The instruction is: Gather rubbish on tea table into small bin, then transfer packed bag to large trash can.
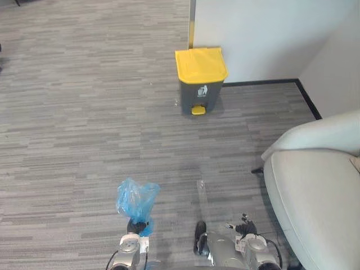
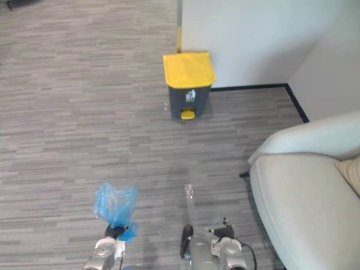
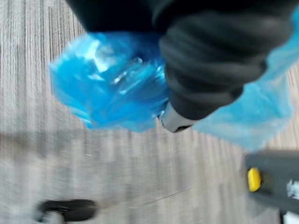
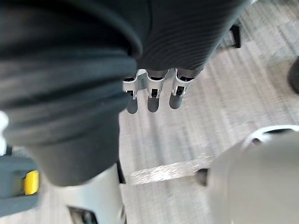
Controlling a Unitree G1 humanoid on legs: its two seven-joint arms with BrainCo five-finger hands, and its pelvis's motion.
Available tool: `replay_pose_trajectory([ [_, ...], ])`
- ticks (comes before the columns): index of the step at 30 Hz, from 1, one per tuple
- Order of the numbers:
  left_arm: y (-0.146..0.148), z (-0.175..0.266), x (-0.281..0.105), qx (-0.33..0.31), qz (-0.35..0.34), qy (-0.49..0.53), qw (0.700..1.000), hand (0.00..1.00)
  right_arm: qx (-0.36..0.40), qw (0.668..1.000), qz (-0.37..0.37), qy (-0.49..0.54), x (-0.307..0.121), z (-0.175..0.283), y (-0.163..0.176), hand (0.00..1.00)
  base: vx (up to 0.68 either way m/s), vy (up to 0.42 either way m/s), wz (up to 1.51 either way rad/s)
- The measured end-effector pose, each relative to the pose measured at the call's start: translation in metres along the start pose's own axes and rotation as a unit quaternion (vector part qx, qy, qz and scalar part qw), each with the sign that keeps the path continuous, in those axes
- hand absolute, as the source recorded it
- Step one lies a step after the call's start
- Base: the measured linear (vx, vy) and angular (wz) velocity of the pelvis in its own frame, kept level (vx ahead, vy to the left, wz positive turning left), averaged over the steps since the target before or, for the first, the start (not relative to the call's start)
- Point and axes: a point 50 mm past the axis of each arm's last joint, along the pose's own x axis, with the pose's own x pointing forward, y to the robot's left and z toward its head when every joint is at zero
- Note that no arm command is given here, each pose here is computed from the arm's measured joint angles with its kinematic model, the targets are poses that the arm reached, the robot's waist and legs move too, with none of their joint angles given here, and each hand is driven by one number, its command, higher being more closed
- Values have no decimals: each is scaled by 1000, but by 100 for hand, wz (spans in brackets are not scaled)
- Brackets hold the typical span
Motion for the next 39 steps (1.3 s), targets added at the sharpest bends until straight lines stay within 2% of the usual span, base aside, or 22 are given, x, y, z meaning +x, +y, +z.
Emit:
replay_pose_trajectory([
  [6,-8,0,-3,-12,-14,-3,1000,100,28,1000,5,-13,3,13,8,0,285,47,-25],
  [9,-10,-3,-4,-13,-17,1,1000,100,22,1000,-10,-1,2,4,-3,0,251,210,-24],
  [13,2,-9,-4,1,-5,12,1000,100,26,999,-2,25,-3,-12,5,0,318,246,-39],
  [18,6,-16,-5,26,-11,24,999,100,20,1000,6,21,-4,-10,9,0,333,218,-17],
  [26,19,-15,-2,32,3,25,999,100,11,1000,7,19,-2,-8,8,0,397,-74,27],
  [27,11,-19,-3,23,-2,36,999,100,1,1000,-6,21,1,-7,-5,0,392,-101,10],
  [30,4,-16,-2,12,-8,34,999,100,3,1000,-20,20,3,-6,-15,0,381,-144,17],
  [34,1,-17,-5,-27,1,34,999,100,0,1000,-11,28,-2,-15,-9,0,276,-99,12],
  [39,-1,-14,-6,-30,-8,24,999,100,22,1000,-11,18,-3,-10,-3,0,204,60,-16],
])
